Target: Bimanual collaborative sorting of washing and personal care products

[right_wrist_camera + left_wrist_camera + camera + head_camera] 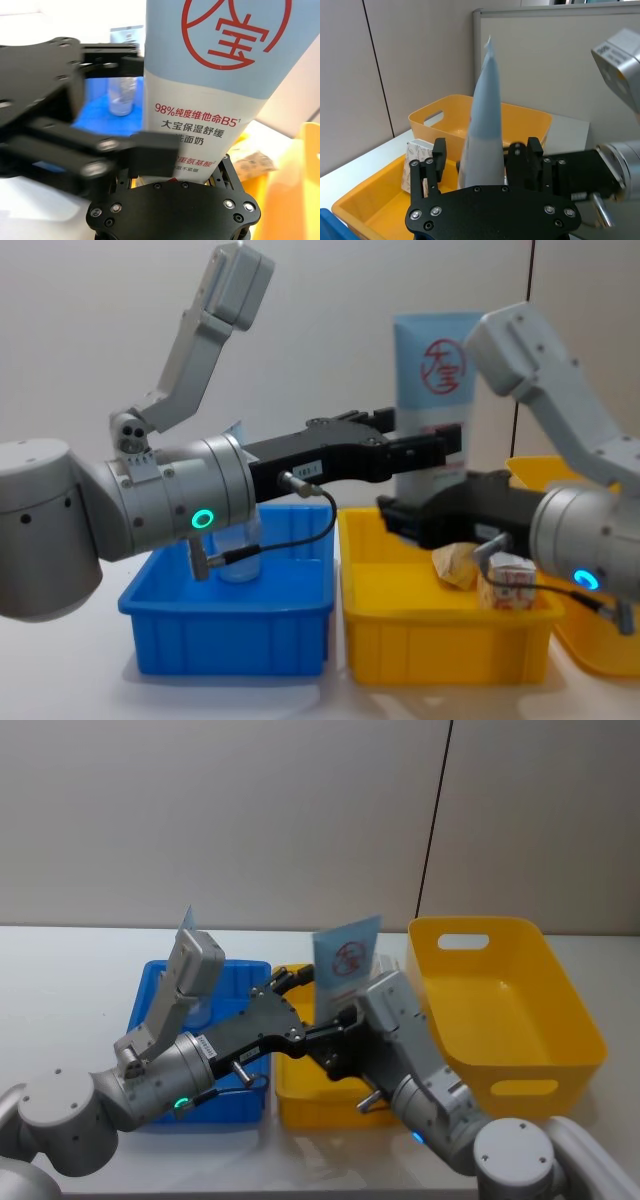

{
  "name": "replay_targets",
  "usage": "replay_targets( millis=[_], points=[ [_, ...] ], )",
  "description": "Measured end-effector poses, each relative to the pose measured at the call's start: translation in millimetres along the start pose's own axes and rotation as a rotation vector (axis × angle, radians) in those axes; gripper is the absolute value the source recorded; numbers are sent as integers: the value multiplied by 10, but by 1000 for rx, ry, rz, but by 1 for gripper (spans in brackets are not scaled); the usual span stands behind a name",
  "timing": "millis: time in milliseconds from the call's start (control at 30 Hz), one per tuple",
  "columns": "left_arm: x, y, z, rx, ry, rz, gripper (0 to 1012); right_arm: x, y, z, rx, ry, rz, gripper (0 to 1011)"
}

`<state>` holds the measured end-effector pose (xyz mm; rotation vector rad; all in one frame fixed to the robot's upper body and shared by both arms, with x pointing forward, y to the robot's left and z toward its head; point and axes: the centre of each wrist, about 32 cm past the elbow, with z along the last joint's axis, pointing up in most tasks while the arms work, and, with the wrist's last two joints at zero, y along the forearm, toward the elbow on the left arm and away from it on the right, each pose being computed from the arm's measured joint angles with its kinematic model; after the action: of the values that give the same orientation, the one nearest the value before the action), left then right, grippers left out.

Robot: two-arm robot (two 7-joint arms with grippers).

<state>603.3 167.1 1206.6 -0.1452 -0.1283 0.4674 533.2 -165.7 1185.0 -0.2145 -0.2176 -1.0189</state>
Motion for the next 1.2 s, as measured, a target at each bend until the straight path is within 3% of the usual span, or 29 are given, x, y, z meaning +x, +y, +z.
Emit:
replay_targets(
  millis=[133, 333, 767, 1200],
  points=[
    [0, 0, -1, 0, 0, 0, 1001, 71, -19, 6, 12, -8, -50, 596],
    [0, 1, -1, 0, 0, 0, 1001, 199, -52, 20, 35, -22, -130, 595],
    [0, 1, -1, 0, 0, 1, 1002, 621, -190, 98, 74, -38, -360, 595],
    [1, 1, -1, 0, 0, 1, 1001, 952, -365, 158, -20, 16, -491, 595]
  ],
)
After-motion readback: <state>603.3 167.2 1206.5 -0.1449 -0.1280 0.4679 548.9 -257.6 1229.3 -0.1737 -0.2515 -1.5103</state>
